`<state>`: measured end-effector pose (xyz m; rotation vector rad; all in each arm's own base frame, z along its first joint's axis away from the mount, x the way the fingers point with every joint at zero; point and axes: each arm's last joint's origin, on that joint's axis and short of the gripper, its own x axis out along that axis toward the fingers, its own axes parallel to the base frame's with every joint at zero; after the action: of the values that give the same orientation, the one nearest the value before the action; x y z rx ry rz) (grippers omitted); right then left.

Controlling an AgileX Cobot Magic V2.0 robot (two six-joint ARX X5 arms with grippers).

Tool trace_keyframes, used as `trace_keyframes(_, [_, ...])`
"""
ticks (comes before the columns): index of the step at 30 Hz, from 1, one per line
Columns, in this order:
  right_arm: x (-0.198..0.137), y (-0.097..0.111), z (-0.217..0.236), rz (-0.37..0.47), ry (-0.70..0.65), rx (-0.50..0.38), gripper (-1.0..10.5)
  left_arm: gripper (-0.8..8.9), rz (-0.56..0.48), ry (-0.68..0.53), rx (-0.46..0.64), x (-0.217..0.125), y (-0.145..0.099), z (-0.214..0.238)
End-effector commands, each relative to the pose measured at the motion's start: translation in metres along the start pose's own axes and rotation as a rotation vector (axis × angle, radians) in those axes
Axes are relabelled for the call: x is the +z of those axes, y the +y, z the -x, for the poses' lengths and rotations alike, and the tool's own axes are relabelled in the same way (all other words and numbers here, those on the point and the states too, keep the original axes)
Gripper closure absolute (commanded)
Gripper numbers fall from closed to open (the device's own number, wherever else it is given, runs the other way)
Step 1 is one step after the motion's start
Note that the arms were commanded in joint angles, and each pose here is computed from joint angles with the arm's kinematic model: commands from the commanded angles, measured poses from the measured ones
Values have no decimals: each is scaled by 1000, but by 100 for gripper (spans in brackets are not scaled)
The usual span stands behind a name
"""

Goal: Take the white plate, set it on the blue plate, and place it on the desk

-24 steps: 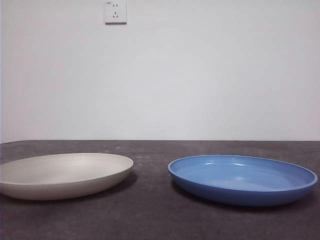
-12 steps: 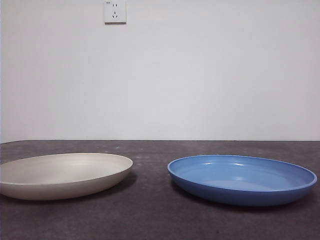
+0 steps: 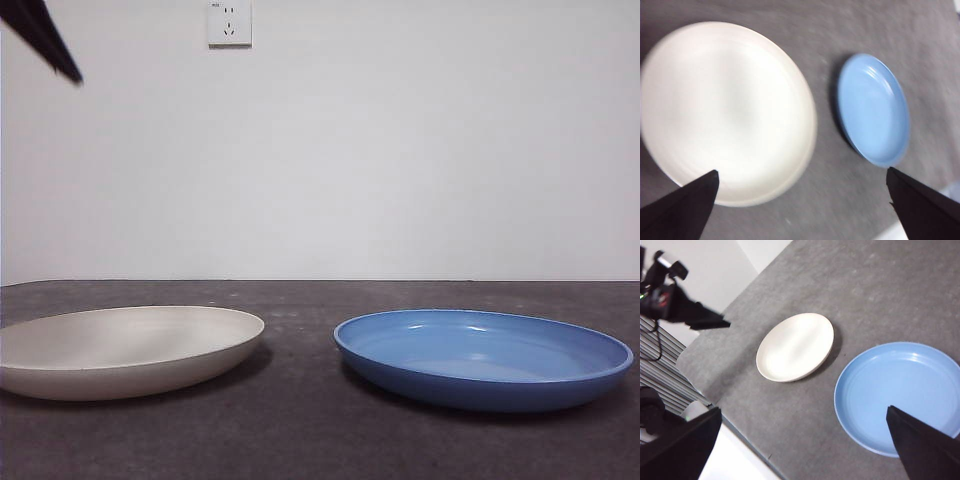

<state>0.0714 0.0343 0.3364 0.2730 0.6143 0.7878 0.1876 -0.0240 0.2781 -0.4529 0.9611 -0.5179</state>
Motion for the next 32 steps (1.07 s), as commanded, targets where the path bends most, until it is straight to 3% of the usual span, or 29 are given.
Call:
trace_keyframes(1, [2, 2, 1, 5, 1, 7, 387, 253, 49, -10, 24, 14, 13, -7])
trace_keyframes(5, [1, 1, 1, -2, 9, 5, 387, 254, 130, 16, 65, 24, 41, -20])
trace_keyframes(14, [1, 1, 1, -2, 10, 5, 387, 254, 176, 84, 87, 32, 76, -54])
trace_keyframes(32, [1, 1, 1, -1, 9, 4, 387, 254, 211, 154, 89, 32, 100, -87])
